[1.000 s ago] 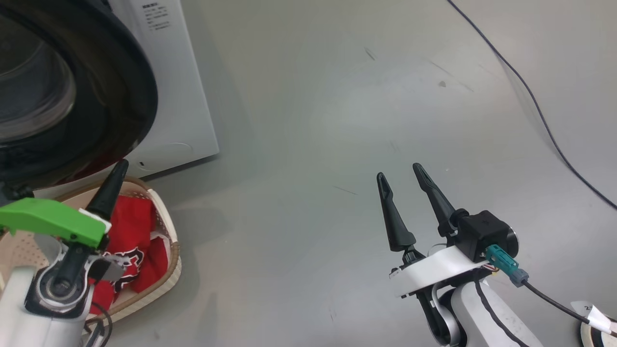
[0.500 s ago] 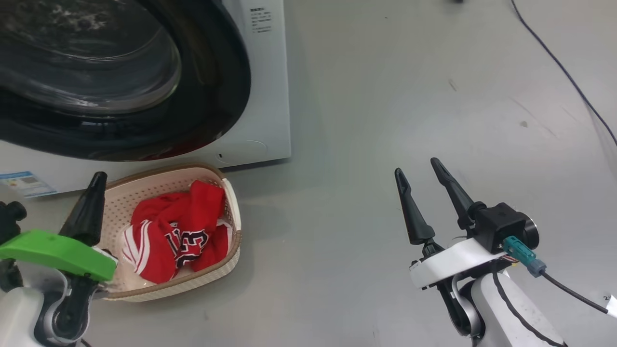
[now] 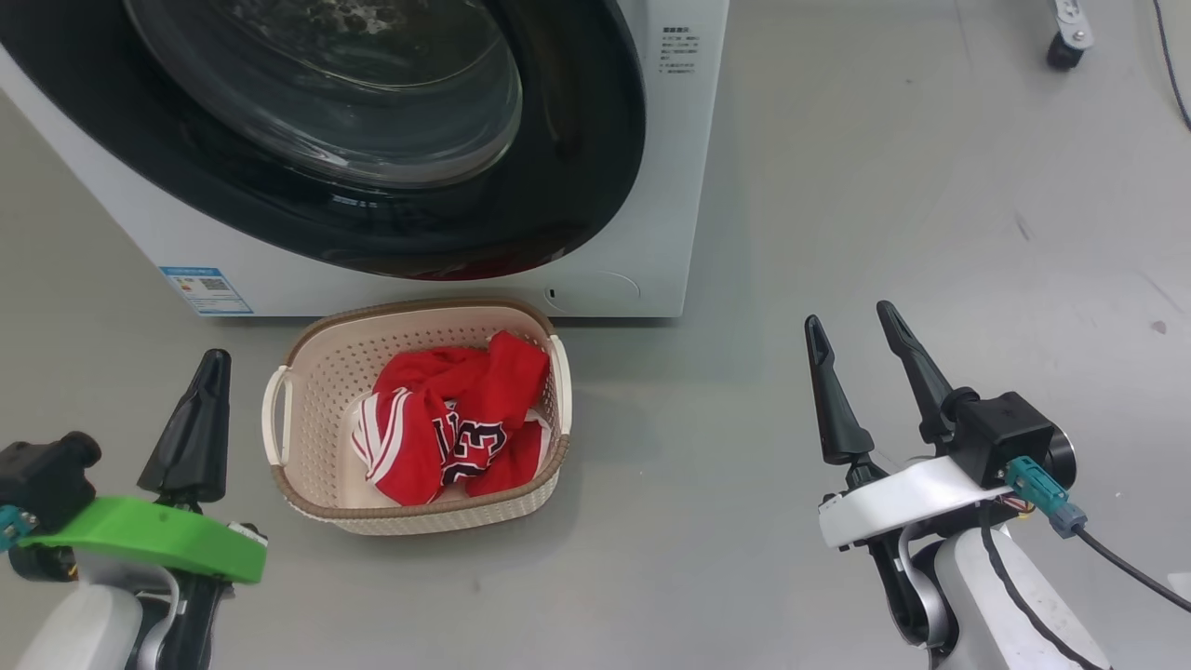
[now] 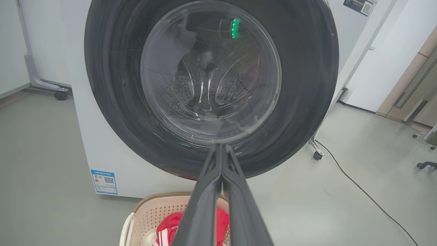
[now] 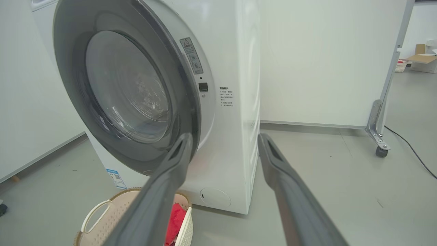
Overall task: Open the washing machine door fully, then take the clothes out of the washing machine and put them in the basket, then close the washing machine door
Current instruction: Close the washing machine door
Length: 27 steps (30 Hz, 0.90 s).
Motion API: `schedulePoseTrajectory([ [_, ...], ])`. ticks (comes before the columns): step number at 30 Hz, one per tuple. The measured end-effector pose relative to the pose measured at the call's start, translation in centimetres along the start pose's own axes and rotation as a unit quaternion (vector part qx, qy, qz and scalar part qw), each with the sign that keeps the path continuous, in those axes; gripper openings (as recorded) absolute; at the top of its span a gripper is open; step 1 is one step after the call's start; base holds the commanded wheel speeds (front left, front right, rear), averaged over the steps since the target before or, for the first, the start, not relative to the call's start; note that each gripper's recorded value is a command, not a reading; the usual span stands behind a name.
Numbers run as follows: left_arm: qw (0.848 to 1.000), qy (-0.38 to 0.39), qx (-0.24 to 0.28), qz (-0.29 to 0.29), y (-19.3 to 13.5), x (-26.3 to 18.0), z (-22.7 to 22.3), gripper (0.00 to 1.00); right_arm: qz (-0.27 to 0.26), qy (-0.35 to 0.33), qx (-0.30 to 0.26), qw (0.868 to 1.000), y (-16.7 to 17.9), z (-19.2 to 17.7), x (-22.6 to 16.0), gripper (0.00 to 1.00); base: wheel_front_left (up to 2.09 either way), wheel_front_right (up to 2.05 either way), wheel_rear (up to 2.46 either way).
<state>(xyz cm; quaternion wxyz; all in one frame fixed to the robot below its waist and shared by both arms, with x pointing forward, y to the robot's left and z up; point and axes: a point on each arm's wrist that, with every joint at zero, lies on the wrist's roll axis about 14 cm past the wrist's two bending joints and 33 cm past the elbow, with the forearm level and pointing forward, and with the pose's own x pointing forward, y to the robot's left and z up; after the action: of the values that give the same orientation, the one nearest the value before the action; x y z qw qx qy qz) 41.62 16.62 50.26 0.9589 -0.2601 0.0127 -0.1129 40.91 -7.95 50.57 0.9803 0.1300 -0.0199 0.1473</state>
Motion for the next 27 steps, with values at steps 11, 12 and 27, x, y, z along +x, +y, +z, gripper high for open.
schedulePoseTrajectory([
  [11, 0.998, -0.006, 0.034, 0.048, 2.3, -2.8, 0.2, 0.00, 0.025, 0.005, 0.010, 1.000, 2.0, -0.5, 0.4, 1.00, 0.00, 0.00, 0.00],
  [12, 0.998, -0.004, 0.034, 0.050, 2.4, -3.0, 0.1, 0.00, 0.024, 0.004, 0.010, 1.000, 2.0, -0.5, 0.4, 1.00, 0.00, 0.00, 0.00],
  [27, 0.993, -0.035, 0.084, 0.069, 2.4, -3.2, 1.4, 1.00, 0.023, 0.001, 0.013, 1.000, 2.1, -0.3, -0.1, 1.00, 0.00, 0.00, 0.00],
])
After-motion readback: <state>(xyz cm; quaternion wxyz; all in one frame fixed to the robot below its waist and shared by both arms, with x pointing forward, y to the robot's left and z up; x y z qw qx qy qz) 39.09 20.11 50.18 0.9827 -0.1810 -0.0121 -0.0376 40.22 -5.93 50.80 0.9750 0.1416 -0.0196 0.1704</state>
